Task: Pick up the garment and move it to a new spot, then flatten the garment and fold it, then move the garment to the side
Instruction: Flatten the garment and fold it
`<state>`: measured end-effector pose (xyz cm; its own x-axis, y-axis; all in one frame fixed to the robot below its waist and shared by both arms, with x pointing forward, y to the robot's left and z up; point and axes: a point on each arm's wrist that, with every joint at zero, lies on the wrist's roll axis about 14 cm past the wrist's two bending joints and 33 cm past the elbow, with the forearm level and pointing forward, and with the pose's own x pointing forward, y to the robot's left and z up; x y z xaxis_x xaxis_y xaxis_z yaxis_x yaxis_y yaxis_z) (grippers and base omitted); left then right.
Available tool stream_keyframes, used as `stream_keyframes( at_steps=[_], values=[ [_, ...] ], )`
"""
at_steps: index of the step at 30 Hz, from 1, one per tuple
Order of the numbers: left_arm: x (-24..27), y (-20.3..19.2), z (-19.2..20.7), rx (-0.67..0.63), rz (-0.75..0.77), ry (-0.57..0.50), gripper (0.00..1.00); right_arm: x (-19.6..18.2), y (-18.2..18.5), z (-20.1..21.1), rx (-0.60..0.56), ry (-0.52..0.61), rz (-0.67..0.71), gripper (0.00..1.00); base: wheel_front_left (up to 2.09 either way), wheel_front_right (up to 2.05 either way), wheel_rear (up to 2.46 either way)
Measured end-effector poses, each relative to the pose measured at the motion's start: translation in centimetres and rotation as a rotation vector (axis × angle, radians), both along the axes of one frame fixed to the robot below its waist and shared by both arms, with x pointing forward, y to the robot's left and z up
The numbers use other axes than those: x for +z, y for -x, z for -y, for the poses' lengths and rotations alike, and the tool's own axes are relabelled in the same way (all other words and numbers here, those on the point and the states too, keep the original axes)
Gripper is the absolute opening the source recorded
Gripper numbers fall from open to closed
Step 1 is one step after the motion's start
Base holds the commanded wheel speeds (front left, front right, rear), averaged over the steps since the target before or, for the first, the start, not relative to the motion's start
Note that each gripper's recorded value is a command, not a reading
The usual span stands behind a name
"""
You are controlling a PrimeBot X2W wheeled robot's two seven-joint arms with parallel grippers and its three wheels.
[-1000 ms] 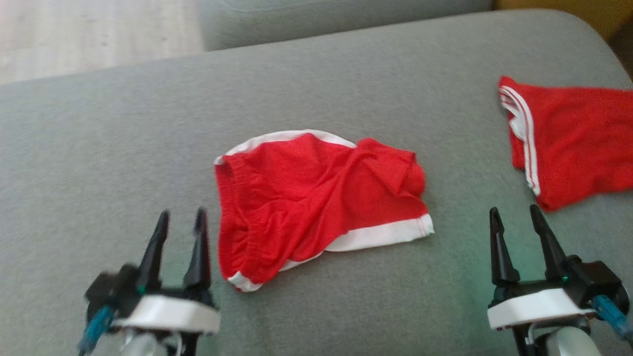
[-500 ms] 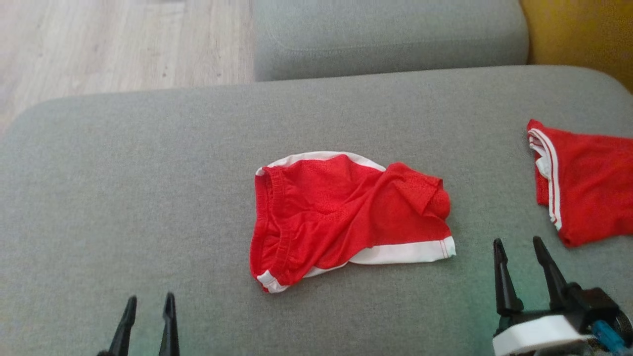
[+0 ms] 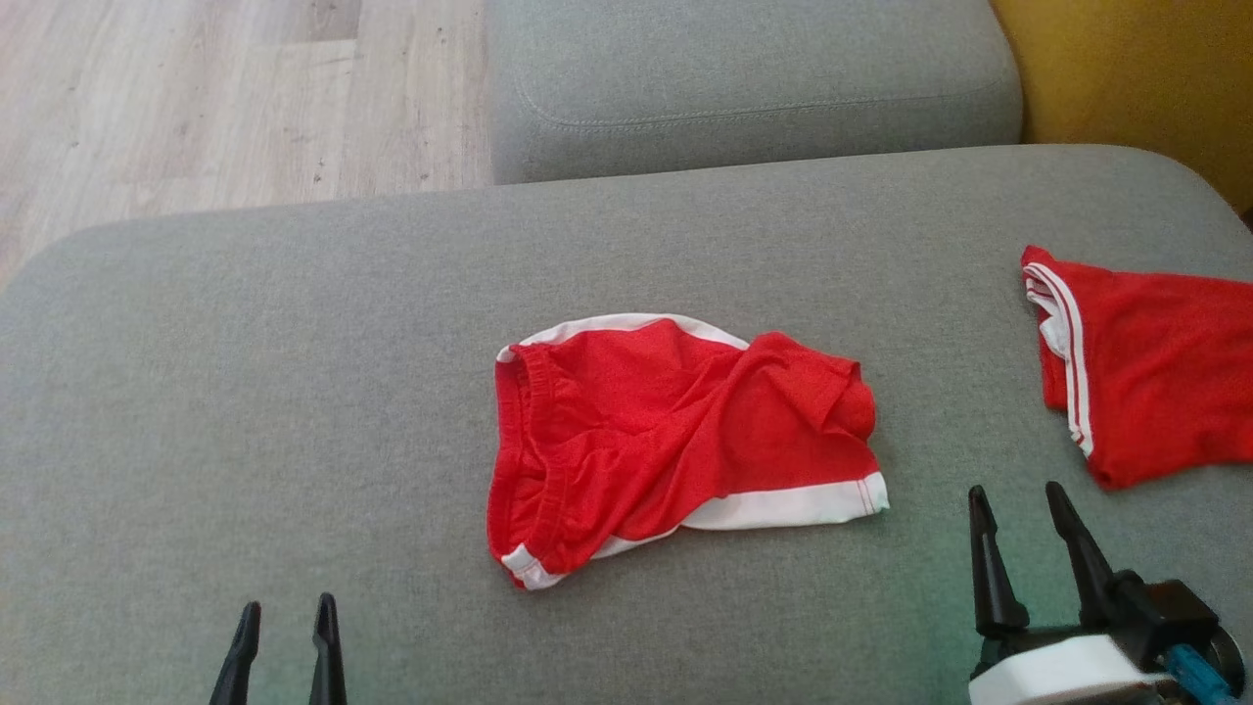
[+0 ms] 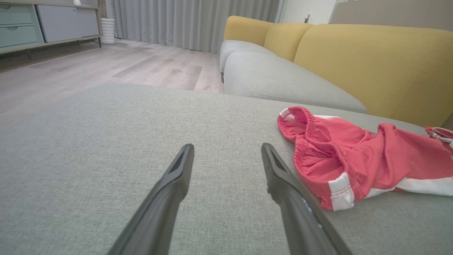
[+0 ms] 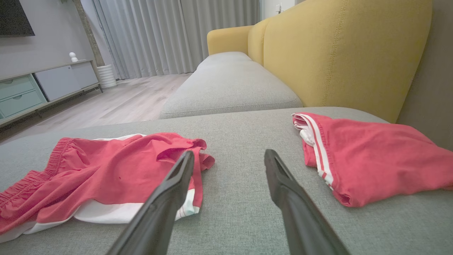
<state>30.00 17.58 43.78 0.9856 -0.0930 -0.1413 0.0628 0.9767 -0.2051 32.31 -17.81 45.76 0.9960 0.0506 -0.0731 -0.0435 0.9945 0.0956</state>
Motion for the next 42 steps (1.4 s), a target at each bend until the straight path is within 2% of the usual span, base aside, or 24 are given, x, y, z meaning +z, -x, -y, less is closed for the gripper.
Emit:
stream_keyframes(
  at_steps=[10,12,16,21,27,34,42],
  values=[
    [1.2,-0.7,1.3,-0.041,0.04,0.01,1.0,0.5,0.0,0.1,-0.005,0.0,0.017,1.0,0.0,0.0,0.0],
    [0.8,-0.4,3.0,-0.111,0.024,0.013,1.0,0.2,-0.1,-0.2,0.007,0.002,0.005,1.0,0.0,0.0,0.0],
    [-1.7,0.7,7.0,-0.302,-0.113,-0.006,1.0,-1.6,-0.8,-3.1,0.114,0.061,-0.128,1.0,0.0,0.0,0.0],
    [-3.5,0.3,8.7,-0.44,-0.227,-0.04,1.0,-3.8,-2.0,-4.8,0.19,0.135,-0.273,1.0,0.0,0.0,0.0],
    [-4.7,-0.5,9.6,-0.513,-0.278,-0.048,1.0,-6.7,-2.2,-5.1,0.223,0.186,-0.393,1.0,0.0,0.0,0.0],
    [-4.8,-2.1,10.3,-0.564,-0.275,-0.063,1.0,-7.0,-3.6,-5.9,0.256,0.196,-0.395,1.0,0.0,0.0,0.0],
    [-5.6,-2.2,10.9,-0.6,-0.299,-0.057,1.0,-8.3,-3.0,-6.5,0.28,0.192,-0.43,1.0,0.0,0.0,0.0]
  ],
)
